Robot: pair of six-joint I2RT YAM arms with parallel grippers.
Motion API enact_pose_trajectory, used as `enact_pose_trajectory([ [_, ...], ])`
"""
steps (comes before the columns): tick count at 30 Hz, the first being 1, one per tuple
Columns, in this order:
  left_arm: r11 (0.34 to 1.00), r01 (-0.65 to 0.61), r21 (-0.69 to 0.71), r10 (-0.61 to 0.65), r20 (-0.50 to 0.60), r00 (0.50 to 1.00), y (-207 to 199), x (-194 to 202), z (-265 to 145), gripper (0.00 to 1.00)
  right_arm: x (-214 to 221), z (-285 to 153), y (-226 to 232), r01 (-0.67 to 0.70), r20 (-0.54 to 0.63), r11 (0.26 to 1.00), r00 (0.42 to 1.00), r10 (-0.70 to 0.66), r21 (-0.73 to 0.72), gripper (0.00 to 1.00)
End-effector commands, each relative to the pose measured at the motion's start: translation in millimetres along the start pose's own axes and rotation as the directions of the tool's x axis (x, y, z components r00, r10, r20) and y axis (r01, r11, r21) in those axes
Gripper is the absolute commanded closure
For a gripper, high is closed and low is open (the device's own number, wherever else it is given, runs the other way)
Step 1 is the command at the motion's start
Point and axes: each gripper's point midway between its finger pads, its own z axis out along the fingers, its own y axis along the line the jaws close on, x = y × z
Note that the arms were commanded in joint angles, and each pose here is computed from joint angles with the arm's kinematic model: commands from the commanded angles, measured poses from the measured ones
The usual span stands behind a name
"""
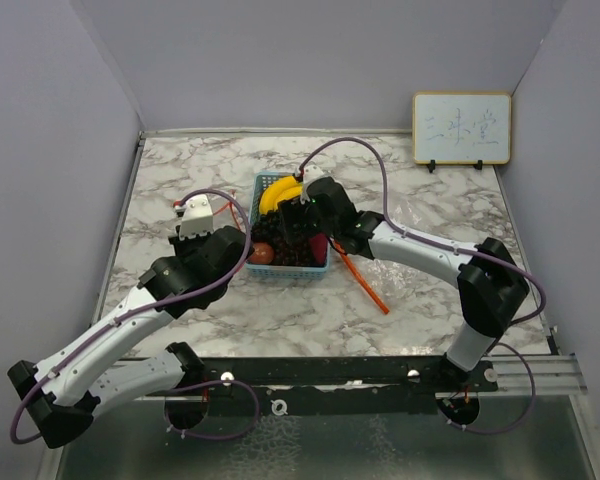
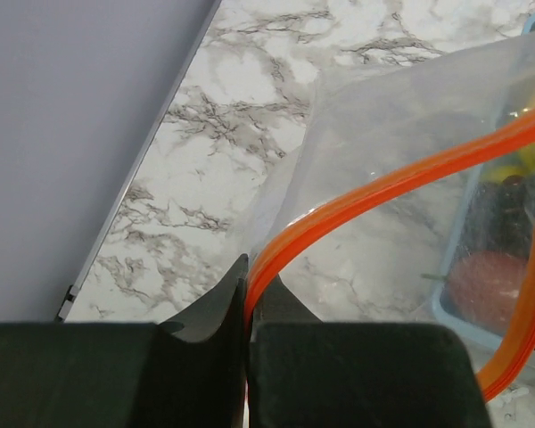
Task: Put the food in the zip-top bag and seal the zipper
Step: Pick up the fake fruit from the bin.
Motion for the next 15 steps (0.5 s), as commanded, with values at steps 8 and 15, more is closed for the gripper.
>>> enact_pose_trajectory([
  [8, 0.998, 0.056, -0.015, -0.056, 0.04, 0.998, 6.3, -6.6, 1.2, 1.0, 17.7, 1.7, 22.0, -0.006, -0.066, 0.99, 0.998, -0.003, -0.138, 0.15],
  [15, 0.997, 0.074, -0.012, -0.073, 0.049, 0.996, 9.1, -8.8, -0.2, 1.0, 16.8, 31.4, 9.4, 0.006, -0.052, 0.999, 0.999, -0.008, -0.043, 0.15],
])
